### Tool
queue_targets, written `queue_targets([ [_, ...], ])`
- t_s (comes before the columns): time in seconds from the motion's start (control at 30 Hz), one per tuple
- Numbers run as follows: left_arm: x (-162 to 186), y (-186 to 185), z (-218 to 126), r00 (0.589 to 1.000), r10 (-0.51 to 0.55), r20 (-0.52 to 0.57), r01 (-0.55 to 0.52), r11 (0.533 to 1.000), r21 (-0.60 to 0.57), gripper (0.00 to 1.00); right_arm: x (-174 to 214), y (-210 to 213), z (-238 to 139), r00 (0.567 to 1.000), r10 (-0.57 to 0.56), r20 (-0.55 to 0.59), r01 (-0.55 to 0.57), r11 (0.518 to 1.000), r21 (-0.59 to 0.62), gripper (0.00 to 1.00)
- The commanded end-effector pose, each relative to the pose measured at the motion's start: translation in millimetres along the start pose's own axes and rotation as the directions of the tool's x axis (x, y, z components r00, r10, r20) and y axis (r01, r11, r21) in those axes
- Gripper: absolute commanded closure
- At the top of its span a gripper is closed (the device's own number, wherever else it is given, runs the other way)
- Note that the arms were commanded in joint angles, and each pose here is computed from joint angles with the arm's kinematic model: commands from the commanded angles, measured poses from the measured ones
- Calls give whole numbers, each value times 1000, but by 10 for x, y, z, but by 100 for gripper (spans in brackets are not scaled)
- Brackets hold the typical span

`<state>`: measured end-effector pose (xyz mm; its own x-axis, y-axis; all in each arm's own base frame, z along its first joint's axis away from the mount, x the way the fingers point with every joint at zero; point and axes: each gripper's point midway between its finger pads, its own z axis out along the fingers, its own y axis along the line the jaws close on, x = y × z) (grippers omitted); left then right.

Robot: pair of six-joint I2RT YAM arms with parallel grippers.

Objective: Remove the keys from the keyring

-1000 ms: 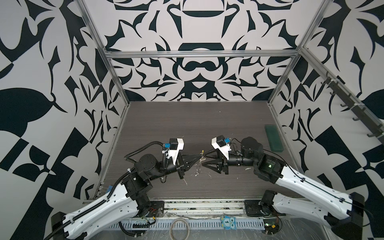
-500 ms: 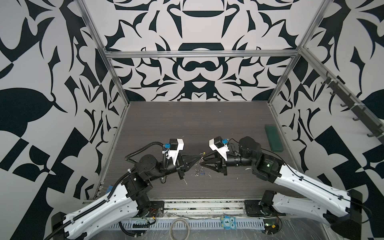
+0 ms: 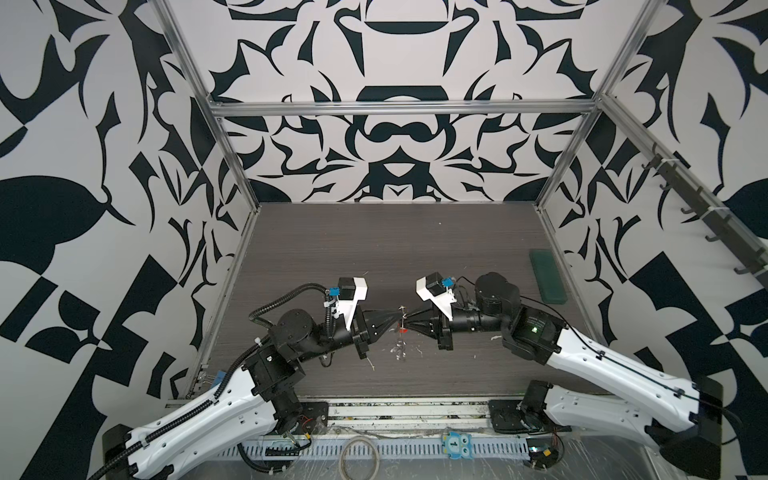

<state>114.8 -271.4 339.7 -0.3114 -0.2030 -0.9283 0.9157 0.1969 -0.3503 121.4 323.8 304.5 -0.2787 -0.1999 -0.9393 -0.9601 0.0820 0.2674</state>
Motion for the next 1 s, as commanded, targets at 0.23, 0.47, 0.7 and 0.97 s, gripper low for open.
queue_targets([
  [0.23, -98, -85, -72, 999, 24, 26, -24, 1000, 19, 100, -222, 127, -212, 999, -15, -43, 16, 999, 37, 100],
  [0.47, -57, -132, -64, 1000, 27, -4, -26, 999, 47, 100, -264, 109, -222, 997, -34, -65, 38, 998, 50, 100],
  [0.7, -37, -177, -84, 1000, 30, -4, -30, 997, 74, 100, -371, 47, -261, 997, -49, -54, 53, 995, 84, 100],
  [0.97, -4, -207, -79, 999, 27, -20, -25, 995, 95, 100, -424, 10, -252, 998, -45, -52, 49, 995, 86, 100],
])
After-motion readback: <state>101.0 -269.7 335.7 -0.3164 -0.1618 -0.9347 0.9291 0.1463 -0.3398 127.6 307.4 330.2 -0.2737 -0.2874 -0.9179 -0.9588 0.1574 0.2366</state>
